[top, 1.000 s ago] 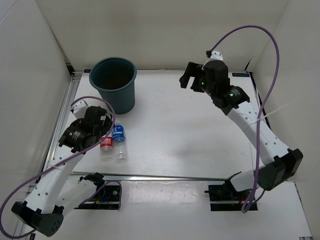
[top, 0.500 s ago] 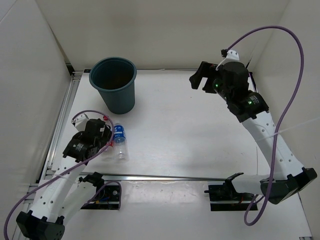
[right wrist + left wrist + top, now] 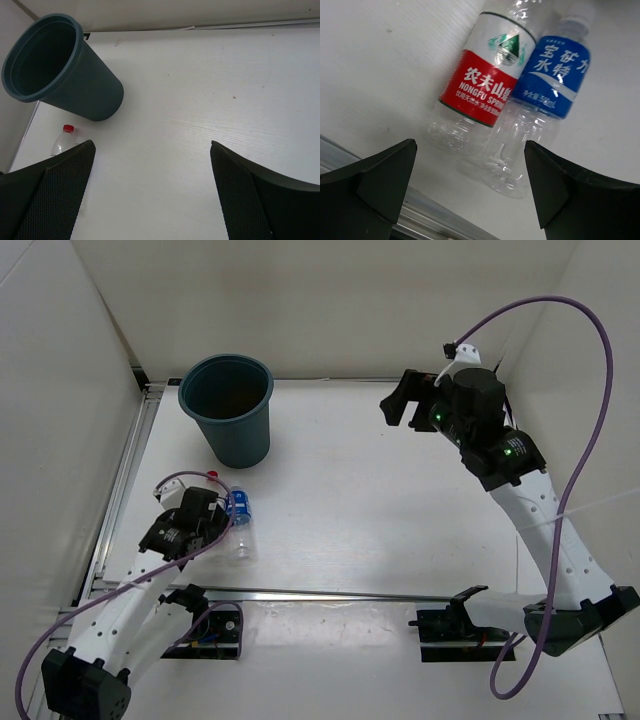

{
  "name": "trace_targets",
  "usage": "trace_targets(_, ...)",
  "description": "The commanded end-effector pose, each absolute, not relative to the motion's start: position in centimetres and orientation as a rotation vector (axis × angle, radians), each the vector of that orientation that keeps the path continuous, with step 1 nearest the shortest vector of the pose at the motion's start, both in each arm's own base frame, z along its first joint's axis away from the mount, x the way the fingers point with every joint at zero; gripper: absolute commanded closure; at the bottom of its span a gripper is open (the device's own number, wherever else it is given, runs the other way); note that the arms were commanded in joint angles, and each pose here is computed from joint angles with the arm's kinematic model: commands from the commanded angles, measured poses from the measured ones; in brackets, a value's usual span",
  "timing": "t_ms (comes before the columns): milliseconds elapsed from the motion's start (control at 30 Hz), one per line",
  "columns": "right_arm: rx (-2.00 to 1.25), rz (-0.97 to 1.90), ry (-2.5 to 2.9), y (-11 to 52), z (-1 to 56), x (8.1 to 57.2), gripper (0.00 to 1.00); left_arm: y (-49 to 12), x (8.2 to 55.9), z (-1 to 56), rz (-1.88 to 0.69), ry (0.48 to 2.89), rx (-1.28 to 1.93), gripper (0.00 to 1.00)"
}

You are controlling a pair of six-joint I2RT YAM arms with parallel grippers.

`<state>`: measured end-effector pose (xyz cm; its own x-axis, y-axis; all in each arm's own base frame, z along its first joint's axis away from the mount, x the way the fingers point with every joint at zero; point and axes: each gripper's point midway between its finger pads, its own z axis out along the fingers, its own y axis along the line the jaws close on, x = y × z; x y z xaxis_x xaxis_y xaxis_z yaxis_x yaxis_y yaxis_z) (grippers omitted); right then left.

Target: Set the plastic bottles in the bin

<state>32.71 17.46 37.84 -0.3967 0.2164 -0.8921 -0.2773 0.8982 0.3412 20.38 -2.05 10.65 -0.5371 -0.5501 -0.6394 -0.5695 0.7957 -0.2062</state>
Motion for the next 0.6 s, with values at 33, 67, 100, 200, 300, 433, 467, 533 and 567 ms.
trace_targets(33,-0.082,0.535,1.880,17.1,38.6,31.8,0.01,-1.0,21.4,10.7,0.056,2.254,-0.832,0.00)
trace_targets(67,-0.091,0.529,1.879,17.1,38.6,31.8,0.01,-0.6,21.9,11.0,0.063,2.255,-0.819,0.00)
trace_targets(100,-0.091,0.528,1.882,17.0,38.4,31.6,0.01,-0.4,21.9,10.6,0.061,2.282,-0.825,0.00)
trace_targets(200,-0.084,0.516,1.890,16.7,37.9,31.5,0.01,1.8,23.1,11.3,0.087,2.282,-0.841,0.00)
trace_targets(300,-0.084,0.516,1.890,16.6,37.8,31.3,0.01,3.8,24.4,12.6,0.147,2.282,-0.825,0.00)
trace_targets(433,-0.061,0.500,1.908,16.2,37.0,31.6,0.01,4.1,25.7,12.5,0.106,2.323,-0.791,0.01)
trace_targets(467,-0.052,0.506,1.909,16.2,37.0,31.6,0.01,4.1,26.2,12.7,0.103,2.316,-0.790,0.01)
trace_targets(533,-0.042,0.499,1.908,15.9,37.0,31.8,0.01,3.9,26.6,12.7,0.089,2.319,-0.774,0.03)
trace_targets(567,-0.038,0.514,1.911,16.1,37.0,31.7,0.01,3.4,27.1,12.9,0.048,2.315,-0.735,0.04)
